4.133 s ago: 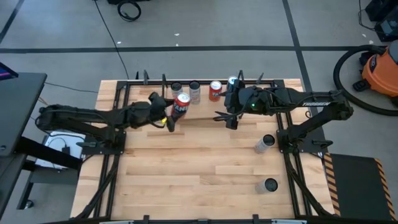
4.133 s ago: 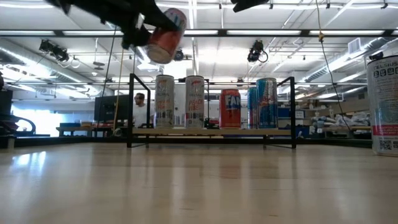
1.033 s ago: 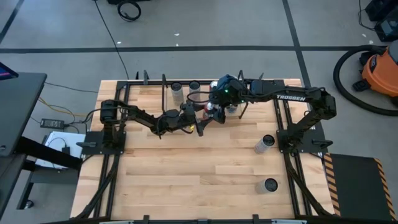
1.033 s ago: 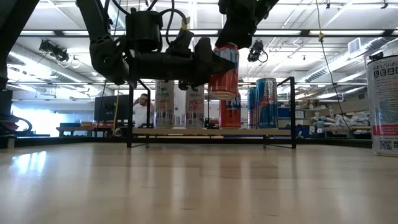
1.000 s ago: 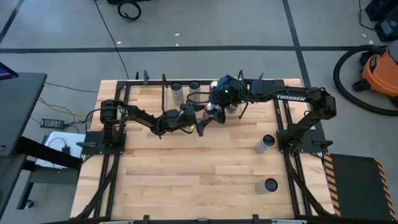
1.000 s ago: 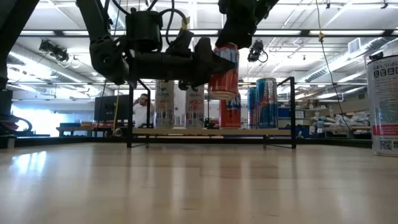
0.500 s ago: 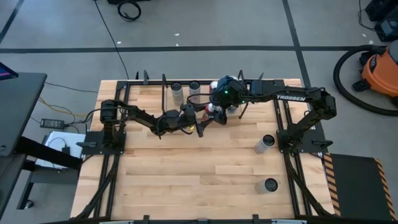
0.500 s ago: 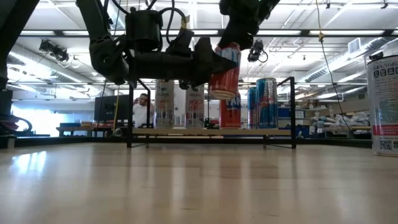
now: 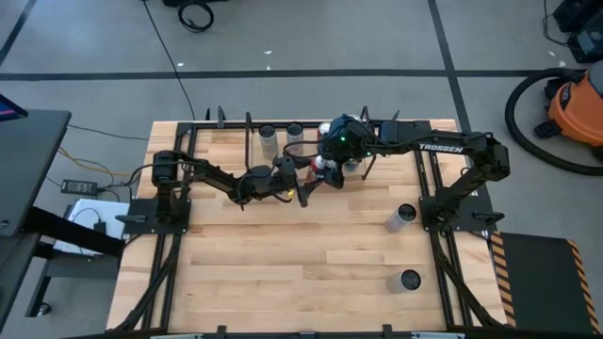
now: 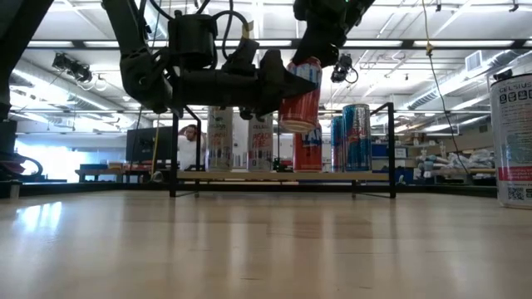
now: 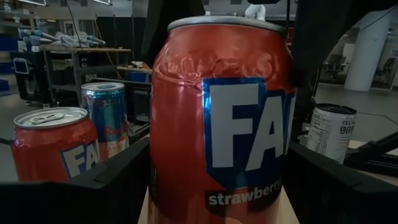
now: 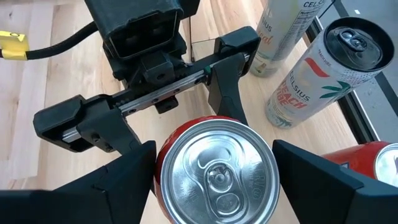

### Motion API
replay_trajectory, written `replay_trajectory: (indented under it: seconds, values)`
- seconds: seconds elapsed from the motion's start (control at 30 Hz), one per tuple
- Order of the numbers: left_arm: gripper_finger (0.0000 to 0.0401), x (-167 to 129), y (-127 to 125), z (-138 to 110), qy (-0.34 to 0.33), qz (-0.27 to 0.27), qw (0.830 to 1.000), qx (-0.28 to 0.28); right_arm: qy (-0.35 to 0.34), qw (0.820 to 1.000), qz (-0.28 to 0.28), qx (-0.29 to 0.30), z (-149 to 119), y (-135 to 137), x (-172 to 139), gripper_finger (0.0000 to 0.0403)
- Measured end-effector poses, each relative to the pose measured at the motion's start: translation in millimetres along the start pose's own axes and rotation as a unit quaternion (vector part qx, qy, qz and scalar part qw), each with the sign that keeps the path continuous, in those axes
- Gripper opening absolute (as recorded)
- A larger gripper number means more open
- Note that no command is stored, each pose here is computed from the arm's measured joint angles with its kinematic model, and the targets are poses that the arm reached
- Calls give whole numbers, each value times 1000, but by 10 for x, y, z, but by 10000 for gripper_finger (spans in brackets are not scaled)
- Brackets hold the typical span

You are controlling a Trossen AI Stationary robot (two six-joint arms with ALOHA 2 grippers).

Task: Place canned beverage on shelf
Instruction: Put the orange soda can aligned with the other orange soda can on the shelf

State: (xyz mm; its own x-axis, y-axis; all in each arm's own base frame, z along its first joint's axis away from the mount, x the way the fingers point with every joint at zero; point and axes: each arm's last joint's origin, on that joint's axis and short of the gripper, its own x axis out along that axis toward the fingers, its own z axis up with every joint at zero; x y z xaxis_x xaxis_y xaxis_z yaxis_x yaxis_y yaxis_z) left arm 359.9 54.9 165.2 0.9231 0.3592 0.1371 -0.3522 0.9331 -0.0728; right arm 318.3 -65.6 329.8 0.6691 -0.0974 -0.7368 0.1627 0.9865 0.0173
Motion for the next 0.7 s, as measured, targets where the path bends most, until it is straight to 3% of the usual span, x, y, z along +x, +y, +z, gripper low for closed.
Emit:
replay_trajectory:
  seconds: [0.37, 0.7]
  values:
    - [314, 1, 8, 9, -5, 5, 1000, -2, -13, 1000, -2, -15, 23, -11, 2, 331]
    - [314, 3, 8, 21, -9, 4, 1000, -3, -1, 1000, 3, -16, -1, -8, 8, 394]
